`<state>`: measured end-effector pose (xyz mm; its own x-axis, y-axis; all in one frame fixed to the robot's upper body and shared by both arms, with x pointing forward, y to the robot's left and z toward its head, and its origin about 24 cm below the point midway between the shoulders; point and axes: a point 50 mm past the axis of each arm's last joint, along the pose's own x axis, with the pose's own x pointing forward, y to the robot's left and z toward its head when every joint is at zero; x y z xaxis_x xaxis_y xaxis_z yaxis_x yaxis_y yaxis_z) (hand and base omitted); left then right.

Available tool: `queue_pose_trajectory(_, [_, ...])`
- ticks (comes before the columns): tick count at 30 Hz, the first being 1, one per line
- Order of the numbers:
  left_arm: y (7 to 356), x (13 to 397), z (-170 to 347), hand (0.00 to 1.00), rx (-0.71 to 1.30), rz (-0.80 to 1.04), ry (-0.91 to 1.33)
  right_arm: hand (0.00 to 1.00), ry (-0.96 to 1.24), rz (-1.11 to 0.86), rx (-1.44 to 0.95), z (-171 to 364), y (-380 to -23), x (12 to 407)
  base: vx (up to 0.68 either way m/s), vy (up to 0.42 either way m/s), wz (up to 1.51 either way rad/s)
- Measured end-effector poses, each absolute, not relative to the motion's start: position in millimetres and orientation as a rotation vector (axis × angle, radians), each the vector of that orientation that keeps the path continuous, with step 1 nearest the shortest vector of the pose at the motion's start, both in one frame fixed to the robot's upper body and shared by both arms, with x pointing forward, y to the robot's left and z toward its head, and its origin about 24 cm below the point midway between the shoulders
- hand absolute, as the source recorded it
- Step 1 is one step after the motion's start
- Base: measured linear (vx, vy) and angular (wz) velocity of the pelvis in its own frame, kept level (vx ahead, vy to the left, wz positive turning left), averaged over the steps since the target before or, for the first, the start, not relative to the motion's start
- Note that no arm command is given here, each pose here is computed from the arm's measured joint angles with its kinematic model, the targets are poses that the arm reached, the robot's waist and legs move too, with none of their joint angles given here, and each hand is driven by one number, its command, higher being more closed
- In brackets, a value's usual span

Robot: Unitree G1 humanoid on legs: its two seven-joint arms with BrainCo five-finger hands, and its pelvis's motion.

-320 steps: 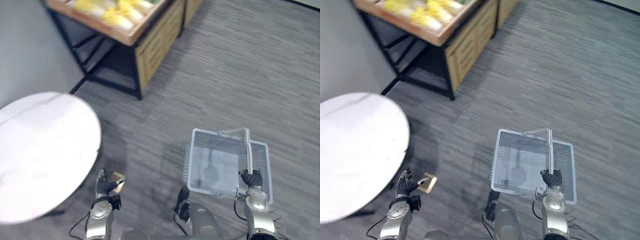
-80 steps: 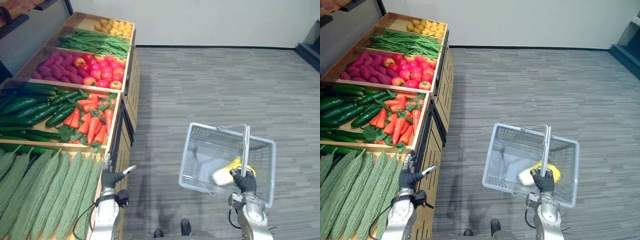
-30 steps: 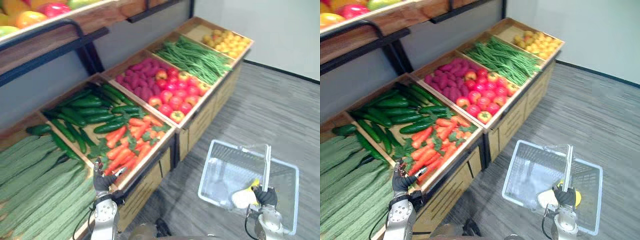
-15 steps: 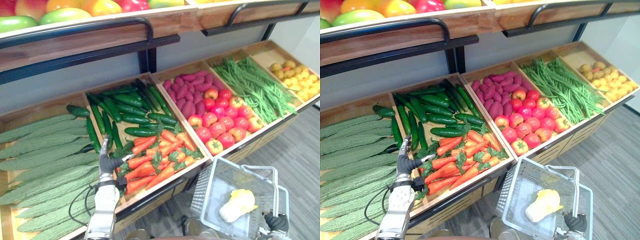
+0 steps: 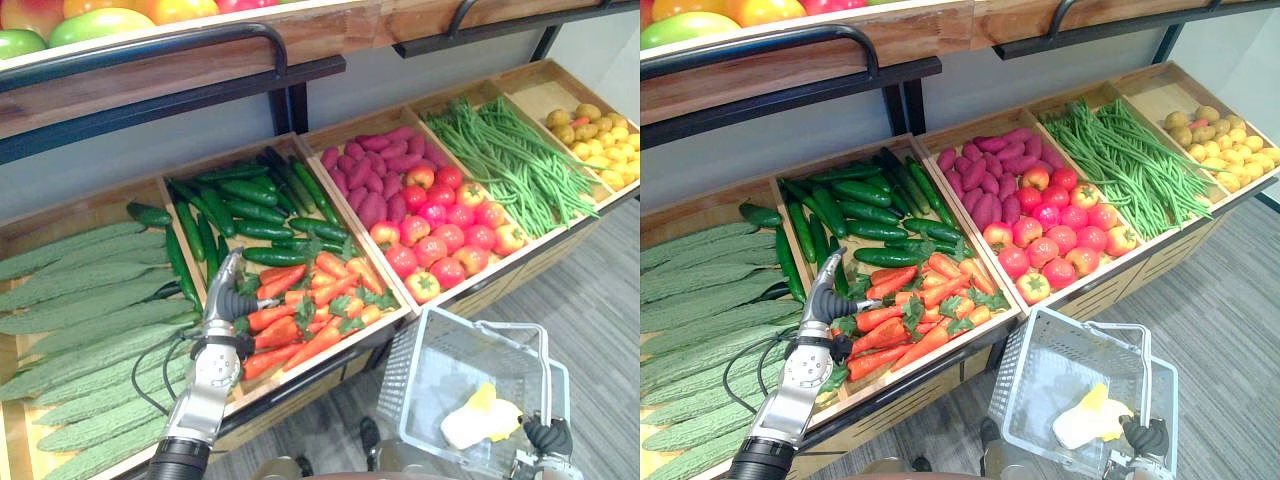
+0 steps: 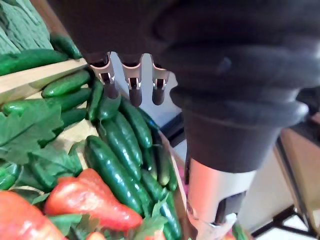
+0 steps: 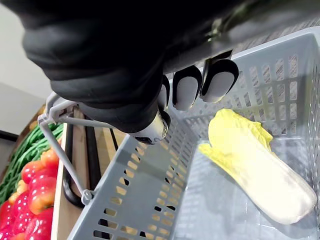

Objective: Pick vegetable in the basket

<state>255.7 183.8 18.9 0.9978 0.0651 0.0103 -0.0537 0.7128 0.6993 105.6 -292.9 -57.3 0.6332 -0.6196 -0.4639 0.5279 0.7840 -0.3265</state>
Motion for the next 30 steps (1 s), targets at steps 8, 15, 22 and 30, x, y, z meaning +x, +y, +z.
queue_pose_trajectory(8, [185.9,254.7,-0.1,0.0,0.922,0.003,0.082,1.0,0.547,-0.639,-0.192,-50.0,-296.6,118.9,0.0,0.003,-0.08])
queue_pose_trajectory(15, [182.4,256.4,-9.3,0.0,1.043,-0.043,0.102,1.0,0.507,-0.631,-0.22,-44.8,-297.9,125.1,0.0,0.003,-0.01])
queue_pose_trajectory(22, [180.0,269.1,-8.4,1.0,1.151,-0.069,0.075,1.0,0.476,-0.622,-0.236,-39.5,-300.5,132.1,0.0,0.0,0.0])
queue_pose_trajectory(30, [178.5,284.1,-3.6,1.0,1.192,-0.074,0.062,1.0,0.46,-0.632,-0.236,-37.0,-301.3,136.5,0.0,0.001,-0.02])
